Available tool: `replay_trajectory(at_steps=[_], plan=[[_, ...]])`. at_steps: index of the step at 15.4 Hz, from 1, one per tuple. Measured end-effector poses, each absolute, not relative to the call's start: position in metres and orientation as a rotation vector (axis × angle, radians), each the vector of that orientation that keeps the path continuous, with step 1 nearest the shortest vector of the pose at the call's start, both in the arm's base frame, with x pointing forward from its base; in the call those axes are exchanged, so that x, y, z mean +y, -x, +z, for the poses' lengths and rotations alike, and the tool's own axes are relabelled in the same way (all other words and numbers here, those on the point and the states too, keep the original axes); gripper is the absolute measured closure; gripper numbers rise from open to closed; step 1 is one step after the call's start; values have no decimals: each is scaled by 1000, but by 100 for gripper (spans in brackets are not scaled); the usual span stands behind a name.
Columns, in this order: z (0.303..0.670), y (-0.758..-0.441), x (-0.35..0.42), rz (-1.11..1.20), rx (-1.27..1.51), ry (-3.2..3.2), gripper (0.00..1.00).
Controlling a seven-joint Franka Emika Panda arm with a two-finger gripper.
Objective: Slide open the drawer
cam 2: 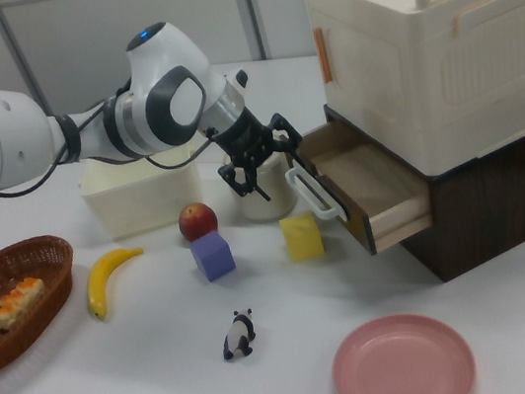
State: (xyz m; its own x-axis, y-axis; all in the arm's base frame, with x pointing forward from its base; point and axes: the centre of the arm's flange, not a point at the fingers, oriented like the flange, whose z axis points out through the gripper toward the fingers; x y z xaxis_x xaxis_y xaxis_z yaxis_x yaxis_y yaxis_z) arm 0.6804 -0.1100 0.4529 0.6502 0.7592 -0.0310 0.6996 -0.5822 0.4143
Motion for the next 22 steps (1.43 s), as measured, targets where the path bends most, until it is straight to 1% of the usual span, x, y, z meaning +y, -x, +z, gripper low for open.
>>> replay_trajectory(at_steps=[7, 9, 12, 13, 15, 19, 22], plan=[[465, -680, -83, 218, 1185, -2474, 12], [477, -677, -69, 228, 1185, -2479, 12], [501, -664, -47, 183, 1160, -2524, 12], [515, -655, -32, 175, 1117, -2559, 12], [527, -646, -10, 168, 1029, -2618, 12], [542, -625, 24, 116, 845, -2743, 12], [555, -612, 28, 103, 734, -2852, 12]])
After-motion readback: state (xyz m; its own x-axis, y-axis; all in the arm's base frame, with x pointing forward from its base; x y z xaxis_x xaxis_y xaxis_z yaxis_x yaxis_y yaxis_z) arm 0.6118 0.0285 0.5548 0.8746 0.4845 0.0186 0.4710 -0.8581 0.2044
